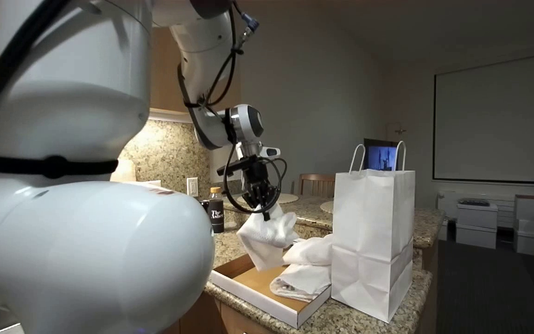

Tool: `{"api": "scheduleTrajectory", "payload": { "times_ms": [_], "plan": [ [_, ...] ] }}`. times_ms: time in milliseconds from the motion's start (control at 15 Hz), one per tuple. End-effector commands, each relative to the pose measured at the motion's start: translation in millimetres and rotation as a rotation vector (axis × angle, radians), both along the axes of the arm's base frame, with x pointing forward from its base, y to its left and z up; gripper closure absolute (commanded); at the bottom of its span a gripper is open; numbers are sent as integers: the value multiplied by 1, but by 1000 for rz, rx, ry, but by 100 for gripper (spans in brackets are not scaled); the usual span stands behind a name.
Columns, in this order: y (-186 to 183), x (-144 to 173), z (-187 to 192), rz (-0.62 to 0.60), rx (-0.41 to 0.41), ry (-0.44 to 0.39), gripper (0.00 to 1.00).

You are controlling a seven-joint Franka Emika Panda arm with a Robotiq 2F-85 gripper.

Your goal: Put the white towels inside the white paper bag

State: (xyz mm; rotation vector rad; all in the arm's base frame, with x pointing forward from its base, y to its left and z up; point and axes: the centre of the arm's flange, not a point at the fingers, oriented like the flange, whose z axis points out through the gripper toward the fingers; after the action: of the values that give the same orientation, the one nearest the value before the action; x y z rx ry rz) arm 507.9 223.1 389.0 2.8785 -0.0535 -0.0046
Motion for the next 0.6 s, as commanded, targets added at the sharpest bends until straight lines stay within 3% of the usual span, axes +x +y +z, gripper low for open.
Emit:
{"api": "scheduleTrajectory", "payload": {
  "times_ms": [0, 133, 267, 400, 467, 533],
  "plan": [
    [-9, -42, 89, 56, 80, -146, 97],
    [-7, -65, 131, 81, 98, -254, 97],
    [-2, -85, 153, 134, 115, -304, 97],
    [11, -90, 138, 235, 143, -227, 97],
    [15, -80, 156, 150, 104, -267, 89],
    [17, -86, 152, 181, 116, -249, 89]
  ]
}}
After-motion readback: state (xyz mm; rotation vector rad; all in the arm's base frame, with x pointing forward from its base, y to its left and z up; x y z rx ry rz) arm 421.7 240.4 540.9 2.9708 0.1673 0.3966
